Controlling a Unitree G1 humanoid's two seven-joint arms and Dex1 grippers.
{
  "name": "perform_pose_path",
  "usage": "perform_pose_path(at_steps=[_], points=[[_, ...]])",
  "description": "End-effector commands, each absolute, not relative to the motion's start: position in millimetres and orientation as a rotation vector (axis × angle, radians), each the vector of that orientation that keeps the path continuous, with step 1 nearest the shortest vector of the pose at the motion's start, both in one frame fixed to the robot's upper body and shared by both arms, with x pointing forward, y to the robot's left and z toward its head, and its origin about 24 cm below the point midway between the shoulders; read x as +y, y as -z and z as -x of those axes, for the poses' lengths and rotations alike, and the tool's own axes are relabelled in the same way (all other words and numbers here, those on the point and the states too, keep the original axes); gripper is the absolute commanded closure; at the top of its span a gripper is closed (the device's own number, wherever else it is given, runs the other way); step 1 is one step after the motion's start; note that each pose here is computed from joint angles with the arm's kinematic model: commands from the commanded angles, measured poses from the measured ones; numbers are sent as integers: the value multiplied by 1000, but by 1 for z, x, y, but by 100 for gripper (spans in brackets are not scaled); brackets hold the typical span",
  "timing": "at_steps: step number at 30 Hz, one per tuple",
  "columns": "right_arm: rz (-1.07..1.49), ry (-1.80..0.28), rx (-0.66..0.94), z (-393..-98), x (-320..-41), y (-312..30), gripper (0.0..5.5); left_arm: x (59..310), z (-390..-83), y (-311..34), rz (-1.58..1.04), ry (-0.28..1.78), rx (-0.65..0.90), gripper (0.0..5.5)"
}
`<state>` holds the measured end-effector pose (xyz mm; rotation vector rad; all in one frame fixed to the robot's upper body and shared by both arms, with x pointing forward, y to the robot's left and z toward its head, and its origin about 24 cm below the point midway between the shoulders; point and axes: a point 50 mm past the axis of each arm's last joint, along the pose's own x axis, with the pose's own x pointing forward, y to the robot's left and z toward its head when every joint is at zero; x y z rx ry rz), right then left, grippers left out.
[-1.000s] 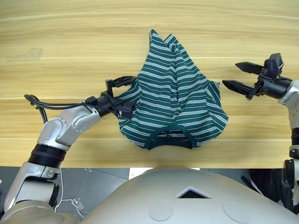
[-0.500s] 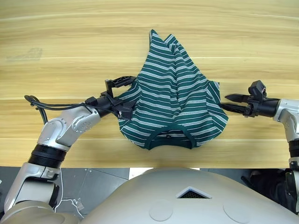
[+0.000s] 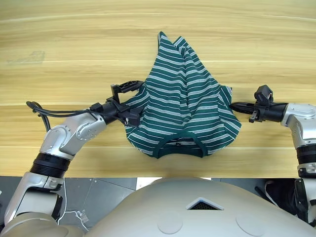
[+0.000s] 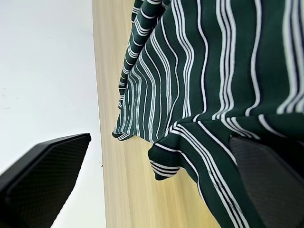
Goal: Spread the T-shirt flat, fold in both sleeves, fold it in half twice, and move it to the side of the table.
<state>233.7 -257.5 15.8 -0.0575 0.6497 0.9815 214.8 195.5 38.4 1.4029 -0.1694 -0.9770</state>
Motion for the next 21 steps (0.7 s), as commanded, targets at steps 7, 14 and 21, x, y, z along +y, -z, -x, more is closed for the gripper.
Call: perform_pose_path(at_steps=[7,14,21], points=[[119,-986,630,-246,-268,-32,548,198,-202,-18,-1420,1055,-73,10],[200,-942,541,-270,-288,-70,548,198,-203,-19,-1425,1055,-79,10],[205,-950,545,-269,-289,-71,548,197,-203,-18,-1422,1056,-80,10]])
